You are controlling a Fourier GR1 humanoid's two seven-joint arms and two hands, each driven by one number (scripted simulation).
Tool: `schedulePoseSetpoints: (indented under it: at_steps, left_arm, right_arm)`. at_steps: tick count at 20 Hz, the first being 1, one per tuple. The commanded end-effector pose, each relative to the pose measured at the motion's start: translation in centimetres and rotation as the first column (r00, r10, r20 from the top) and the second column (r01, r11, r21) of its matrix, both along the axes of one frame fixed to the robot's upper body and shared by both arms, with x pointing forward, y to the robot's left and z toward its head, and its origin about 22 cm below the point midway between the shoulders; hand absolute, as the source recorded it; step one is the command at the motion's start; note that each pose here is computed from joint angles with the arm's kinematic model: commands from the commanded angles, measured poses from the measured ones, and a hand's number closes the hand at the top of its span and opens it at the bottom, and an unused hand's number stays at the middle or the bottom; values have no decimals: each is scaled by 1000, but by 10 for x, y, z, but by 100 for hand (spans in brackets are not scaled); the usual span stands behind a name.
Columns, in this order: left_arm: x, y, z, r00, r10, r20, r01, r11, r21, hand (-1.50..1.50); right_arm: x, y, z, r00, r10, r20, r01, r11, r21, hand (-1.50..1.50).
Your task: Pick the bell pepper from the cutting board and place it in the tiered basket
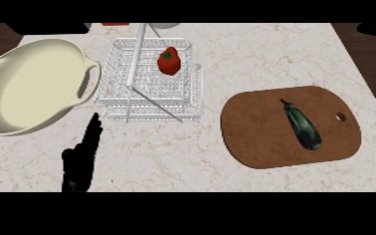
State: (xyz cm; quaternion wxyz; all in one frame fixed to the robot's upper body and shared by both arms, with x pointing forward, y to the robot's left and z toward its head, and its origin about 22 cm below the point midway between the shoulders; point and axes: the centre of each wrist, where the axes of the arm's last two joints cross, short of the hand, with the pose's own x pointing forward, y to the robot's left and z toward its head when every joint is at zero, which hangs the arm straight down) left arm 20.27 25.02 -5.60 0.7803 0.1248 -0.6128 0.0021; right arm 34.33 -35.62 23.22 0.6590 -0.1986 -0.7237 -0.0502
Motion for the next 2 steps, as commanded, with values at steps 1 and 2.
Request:
schedulePoseSetpoints:
  at_steps: [1, 2]
  left_arm:
    - [4, -15, -5, 1000, -1, -30, 0, 1000, -14, 0]
    - [5, -1, 10, 1000, -8, -30, 9, 1000, 2, 0]
  right_arm:
    - [-43, -70, 3, 998, 59, 34, -59, 998, 2, -150]
    - [-49, -82, 2, 998, 59, 22, -59, 998, 2, -150]
